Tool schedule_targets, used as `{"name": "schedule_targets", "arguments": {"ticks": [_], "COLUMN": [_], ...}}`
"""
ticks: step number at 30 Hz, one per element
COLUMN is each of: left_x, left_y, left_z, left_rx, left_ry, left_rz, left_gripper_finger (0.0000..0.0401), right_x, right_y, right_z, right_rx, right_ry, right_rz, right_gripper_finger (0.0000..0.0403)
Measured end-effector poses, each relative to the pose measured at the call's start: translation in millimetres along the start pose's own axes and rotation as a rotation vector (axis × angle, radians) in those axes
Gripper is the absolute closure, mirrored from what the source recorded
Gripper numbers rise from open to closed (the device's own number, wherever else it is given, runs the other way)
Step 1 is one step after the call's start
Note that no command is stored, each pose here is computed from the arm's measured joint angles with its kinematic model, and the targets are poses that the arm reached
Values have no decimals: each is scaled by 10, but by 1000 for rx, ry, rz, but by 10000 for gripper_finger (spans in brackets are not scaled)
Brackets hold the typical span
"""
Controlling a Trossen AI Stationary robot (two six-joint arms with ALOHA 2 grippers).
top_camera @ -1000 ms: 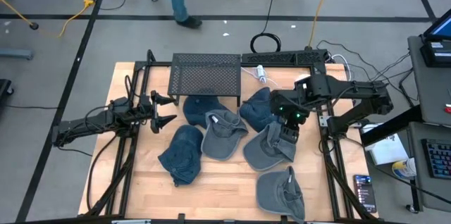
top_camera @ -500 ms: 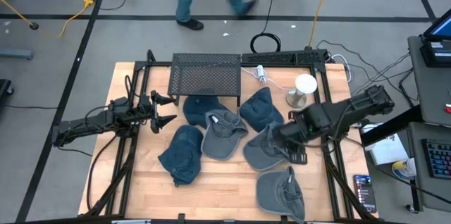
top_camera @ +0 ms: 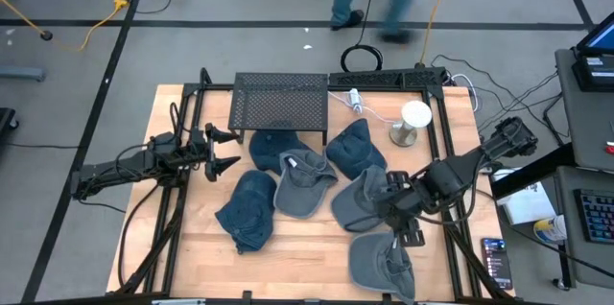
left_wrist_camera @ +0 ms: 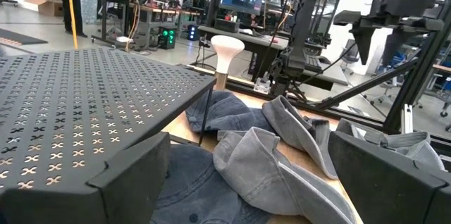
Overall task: Pick & Place hat
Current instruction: Put the bottom dark gray cap on the right side of the shelf
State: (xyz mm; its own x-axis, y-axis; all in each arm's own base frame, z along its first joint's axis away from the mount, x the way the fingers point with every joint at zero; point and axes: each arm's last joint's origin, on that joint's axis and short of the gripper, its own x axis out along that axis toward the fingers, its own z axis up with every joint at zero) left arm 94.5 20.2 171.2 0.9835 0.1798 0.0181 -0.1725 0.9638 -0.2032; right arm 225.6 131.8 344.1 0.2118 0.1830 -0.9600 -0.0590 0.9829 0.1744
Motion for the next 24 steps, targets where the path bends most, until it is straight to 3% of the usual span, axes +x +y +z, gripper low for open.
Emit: {"name": "schedule_targets", "arguments": {"ticks": [11,24], "left_x": [0,0], "left_y": [0,0], "left_z": [1,1], "left_rx": [0,0], "left_ry": [0,-1], "left_rz": [0,0], "left_gripper_finger": [11,11], "right_x": [274,778], "right_y": [98,17], "right_z": [120,25], "right_rx": [42,109], "right_ry": [24,46], "right_rz": [-14,-28], "right_gripper_finger": [218,218]}}
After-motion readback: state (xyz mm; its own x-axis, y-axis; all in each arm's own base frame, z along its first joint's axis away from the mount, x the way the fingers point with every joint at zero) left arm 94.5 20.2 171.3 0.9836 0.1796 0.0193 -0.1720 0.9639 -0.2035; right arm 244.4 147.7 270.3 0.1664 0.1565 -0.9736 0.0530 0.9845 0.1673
